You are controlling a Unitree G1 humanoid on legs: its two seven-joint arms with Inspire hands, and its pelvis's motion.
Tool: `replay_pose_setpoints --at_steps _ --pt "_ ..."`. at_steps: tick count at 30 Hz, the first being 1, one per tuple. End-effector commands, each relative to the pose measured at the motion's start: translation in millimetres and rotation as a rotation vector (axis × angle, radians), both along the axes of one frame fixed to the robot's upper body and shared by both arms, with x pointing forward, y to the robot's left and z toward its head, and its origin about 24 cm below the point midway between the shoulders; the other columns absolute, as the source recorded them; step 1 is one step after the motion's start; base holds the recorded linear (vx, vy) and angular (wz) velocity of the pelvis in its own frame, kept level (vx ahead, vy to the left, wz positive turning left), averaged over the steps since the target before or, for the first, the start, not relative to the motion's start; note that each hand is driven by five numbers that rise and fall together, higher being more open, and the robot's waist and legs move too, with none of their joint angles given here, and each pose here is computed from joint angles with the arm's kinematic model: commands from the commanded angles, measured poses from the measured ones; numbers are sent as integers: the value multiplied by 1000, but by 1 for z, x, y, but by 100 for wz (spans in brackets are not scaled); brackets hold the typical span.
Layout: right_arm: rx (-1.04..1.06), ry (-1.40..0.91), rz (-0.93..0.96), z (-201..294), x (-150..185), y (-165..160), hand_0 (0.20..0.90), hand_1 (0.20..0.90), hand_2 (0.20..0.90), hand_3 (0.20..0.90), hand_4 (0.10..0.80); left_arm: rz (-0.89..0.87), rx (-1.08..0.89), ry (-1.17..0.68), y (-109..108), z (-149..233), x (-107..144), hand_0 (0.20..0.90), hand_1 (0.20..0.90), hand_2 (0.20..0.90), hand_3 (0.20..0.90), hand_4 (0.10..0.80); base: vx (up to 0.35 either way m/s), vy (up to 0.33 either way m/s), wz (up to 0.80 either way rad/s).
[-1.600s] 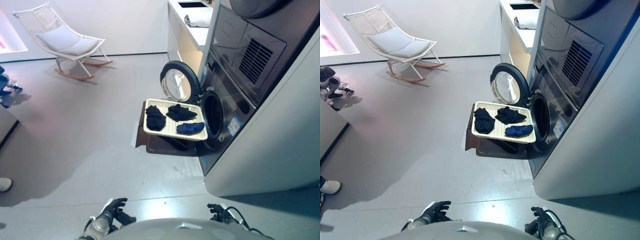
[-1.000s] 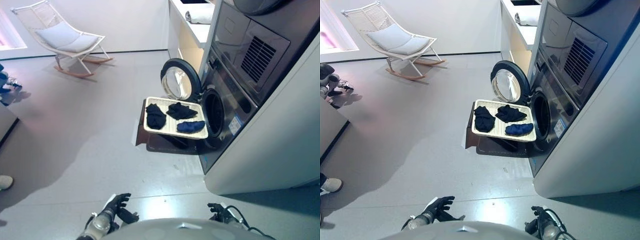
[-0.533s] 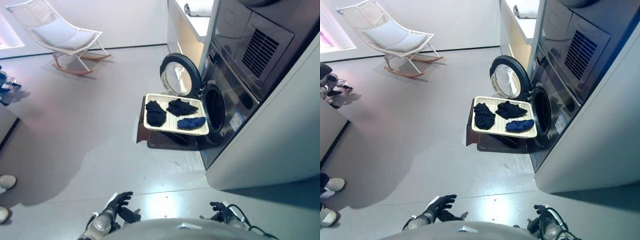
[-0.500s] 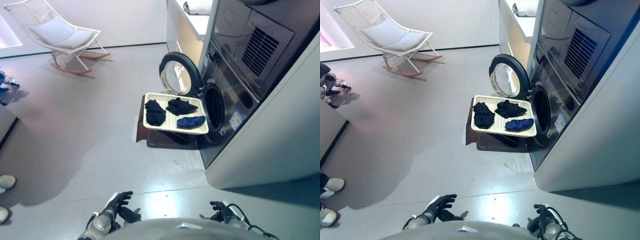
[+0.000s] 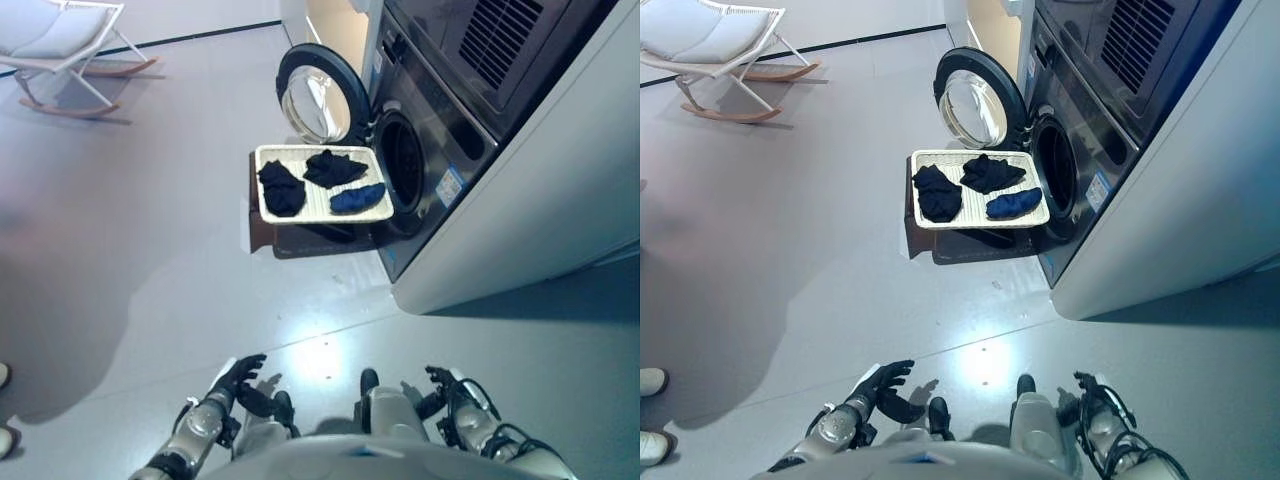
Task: Pick up the clothes and place them into the washing machine
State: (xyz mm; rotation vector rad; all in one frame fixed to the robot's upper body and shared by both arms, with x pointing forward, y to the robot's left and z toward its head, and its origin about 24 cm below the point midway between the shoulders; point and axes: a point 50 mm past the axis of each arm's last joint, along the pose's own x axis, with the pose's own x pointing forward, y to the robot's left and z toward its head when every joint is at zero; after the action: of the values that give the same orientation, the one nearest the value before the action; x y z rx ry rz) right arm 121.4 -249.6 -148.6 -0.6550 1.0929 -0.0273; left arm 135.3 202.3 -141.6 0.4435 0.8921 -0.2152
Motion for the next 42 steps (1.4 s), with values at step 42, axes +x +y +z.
replay_pose_setpoints --at_steps 42 --pt "187 -221 140 13 44 52 900 900 900 900 800 294 137 64 51 -5 -17 900 900 900 900 800 328 15 0"
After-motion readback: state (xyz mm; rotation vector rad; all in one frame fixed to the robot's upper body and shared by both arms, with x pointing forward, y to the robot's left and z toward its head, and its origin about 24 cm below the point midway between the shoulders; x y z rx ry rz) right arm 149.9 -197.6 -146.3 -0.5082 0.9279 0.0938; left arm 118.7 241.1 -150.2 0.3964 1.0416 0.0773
